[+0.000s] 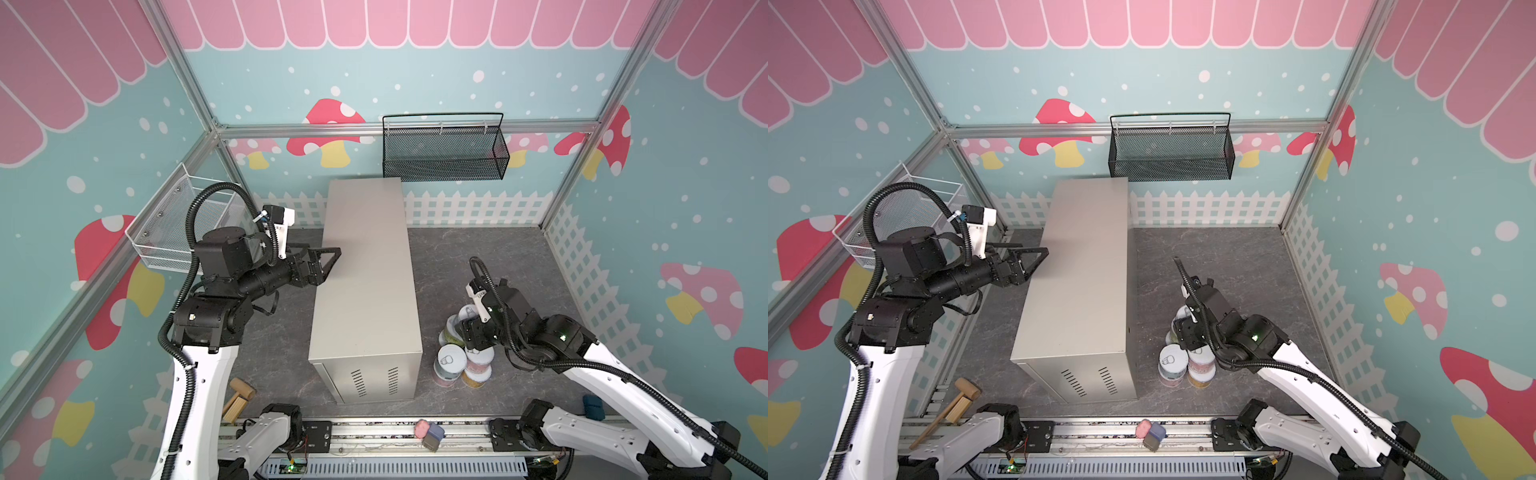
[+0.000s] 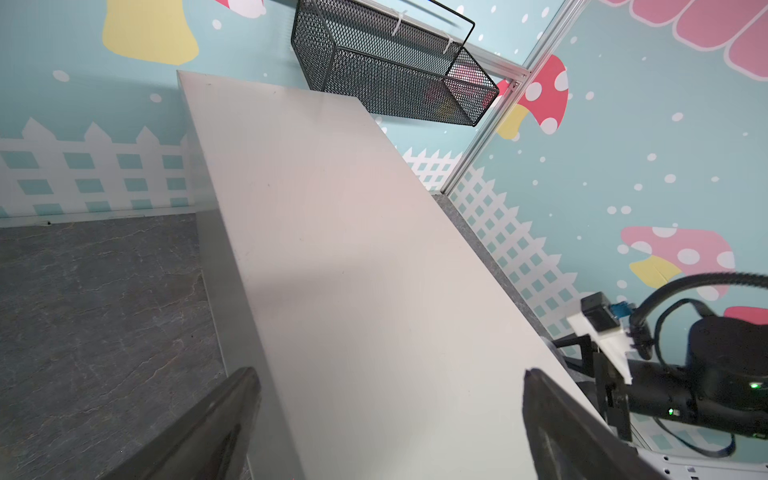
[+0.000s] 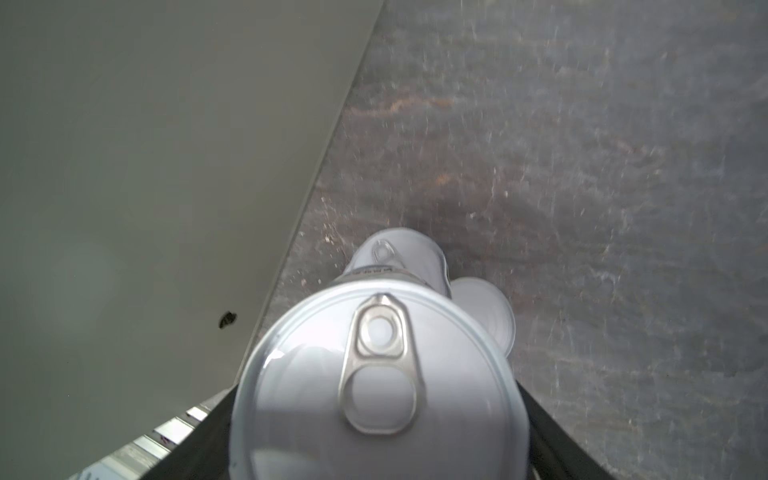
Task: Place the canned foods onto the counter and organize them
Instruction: 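Lift the light-blue-label can and carry it onto the cabinet top with the right gripper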
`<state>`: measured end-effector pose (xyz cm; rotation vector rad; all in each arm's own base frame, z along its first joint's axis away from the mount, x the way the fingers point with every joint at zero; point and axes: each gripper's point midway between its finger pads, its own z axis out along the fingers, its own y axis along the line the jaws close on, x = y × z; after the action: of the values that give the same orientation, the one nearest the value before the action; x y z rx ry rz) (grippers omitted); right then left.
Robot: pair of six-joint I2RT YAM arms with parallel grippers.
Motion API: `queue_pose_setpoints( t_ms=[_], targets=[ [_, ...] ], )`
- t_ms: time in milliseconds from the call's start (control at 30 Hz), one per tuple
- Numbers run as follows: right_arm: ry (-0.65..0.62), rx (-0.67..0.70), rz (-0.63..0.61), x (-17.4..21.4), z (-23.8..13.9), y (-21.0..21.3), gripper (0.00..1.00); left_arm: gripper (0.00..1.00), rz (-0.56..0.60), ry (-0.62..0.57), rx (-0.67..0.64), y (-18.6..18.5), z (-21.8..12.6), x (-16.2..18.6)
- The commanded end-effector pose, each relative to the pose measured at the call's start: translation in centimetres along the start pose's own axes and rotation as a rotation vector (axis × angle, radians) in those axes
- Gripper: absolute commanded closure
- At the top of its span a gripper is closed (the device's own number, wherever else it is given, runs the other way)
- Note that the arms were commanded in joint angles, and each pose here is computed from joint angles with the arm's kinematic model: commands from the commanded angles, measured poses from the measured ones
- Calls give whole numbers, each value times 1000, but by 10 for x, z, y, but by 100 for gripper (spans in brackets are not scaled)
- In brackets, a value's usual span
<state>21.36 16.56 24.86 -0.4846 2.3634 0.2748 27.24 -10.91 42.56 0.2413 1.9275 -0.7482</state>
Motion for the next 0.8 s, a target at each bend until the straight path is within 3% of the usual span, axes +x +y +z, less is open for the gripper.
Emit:
queue_pose_setpoints(
  t_ms=[0, 200, 367, 500, 767],
  targets=[
    [-155, -30, -101, -60, -28, 13, 39, 1, 56, -12, 72, -18, -6, -7],
    [-239, -37, -280, -146, -64, 35, 40, 1, 99, 24, 178, -41, -11, 0],
    [-313, -144, -414, -203, -87, 69, 40, 1, 134, 73, 205, -56, -19, 5],
    [-380, -284, -491, -224, -93, 102, 41, 1, 162, 125, 206, -63, -22, 13],
    [-373, -453, -546, -235, -70, 145, 42, 1, 174, 122, 128, -56, -28, 11]
  ],
)
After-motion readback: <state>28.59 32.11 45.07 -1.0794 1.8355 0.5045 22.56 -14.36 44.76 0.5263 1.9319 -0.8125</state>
